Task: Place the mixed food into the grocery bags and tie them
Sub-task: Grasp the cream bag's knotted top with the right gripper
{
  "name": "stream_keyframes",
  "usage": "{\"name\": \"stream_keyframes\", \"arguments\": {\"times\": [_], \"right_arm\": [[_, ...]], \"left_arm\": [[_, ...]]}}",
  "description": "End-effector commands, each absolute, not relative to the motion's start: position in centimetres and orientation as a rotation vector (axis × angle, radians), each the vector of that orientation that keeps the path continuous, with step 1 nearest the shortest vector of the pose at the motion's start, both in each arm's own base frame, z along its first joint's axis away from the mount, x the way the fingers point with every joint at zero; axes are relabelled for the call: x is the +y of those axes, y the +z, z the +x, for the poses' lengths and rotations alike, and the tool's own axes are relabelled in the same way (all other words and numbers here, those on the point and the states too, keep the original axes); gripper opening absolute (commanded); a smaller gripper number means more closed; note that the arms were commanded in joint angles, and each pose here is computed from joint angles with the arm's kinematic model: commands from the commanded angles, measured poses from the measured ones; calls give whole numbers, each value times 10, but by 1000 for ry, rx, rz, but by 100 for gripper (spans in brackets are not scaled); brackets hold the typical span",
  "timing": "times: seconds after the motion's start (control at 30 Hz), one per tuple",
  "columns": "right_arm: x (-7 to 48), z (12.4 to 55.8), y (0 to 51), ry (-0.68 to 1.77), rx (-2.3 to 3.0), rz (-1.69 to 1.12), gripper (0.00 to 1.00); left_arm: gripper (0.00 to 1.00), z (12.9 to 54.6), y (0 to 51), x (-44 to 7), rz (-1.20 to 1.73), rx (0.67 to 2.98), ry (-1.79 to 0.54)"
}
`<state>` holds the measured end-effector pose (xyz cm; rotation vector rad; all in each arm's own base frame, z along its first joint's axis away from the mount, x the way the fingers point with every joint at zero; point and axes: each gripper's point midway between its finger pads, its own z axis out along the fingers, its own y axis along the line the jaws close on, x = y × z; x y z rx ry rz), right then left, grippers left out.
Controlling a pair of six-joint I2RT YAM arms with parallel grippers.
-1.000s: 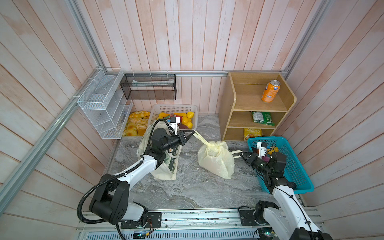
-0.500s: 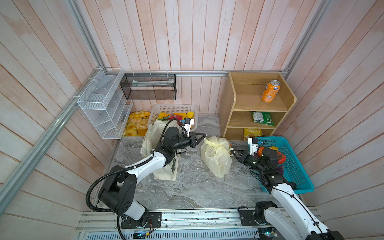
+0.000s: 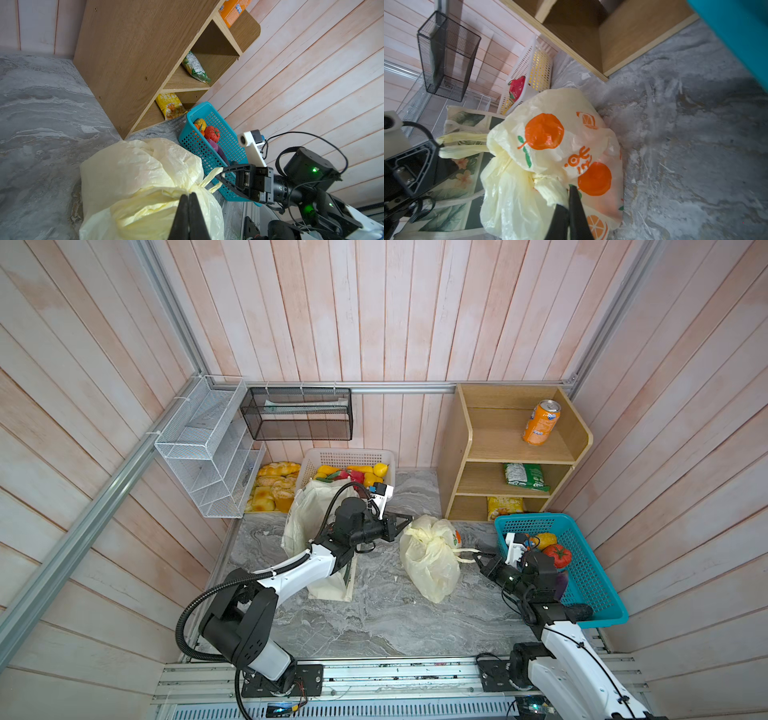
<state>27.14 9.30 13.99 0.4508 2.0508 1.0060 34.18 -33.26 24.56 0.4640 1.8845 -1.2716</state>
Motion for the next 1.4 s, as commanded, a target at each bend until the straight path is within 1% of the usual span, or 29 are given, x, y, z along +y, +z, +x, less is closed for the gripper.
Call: {"name": "stream_keyframes", "arguments": {"times": [0.0, 0.17, 0.2, 0.3, 0.33, 0.37, 0.43, 0.6, 0.67, 0.7, 0.73, 0.83, 1.0, 1.2, 1.37], "right_arm": [[99, 271, 161, 1052, 2011, 393, 0], [104, 274, 188, 996, 2050, 265, 0], [103, 273, 192, 978, 2060, 254, 4], [96, 274, 204, 882, 2084, 258, 38], [92, 273, 207, 830, 2098, 268, 48], [89, 274, 210, 781, 2107, 274, 55], [85, 274, 214, 692, 2131, 270, 64], [101, 281, 218, 613, 2190, 137, 74], [117, 286, 220, 592, 2216, 41, 81], [125, 290, 218, 568, 2240, -5, 86], [133, 293, 216, 535, 2259, -58, 98], [154, 300, 206, 451, 2316, -194, 98], [167, 309, 183, 317, 2399, -314, 98], [184, 307, 159, 274, 2466, -431, 98], [191, 309, 137, 256, 2514, -466, 98]], "left_arm": [[0, 340, 247, -329, 483, 1873, -1245], [0, 340, 249, -333, 499, 1868, -1257], [0, 339, 249, -333, 500, 1869, -1260], [0, 339, 249, -333, 507, 1869, -1259], [0, 338, 249, -333, 509, 1869, -1259], [0, 338, 247, -334, 511, 1872, -1259], [0, 337, 246, -334, 517, 1874, -1259], [0, 337, 245, -335, 528, 1876, -1263], [0, 337, 245, -335, 531, 1877, -1262], [0, 337, 245, -336, 535, 1878, -1262], [0, 338, 245, -336, 536, 1879, -1260], [0, 338, 244, -337, 541, 1883, -1261], [0, 339, 244, -339, 550, 1885, -1261], [0, 341, 245, -339, 556, 1885, -1256], [0, 341, 246, -340, 561, 1882, -1259]]}}
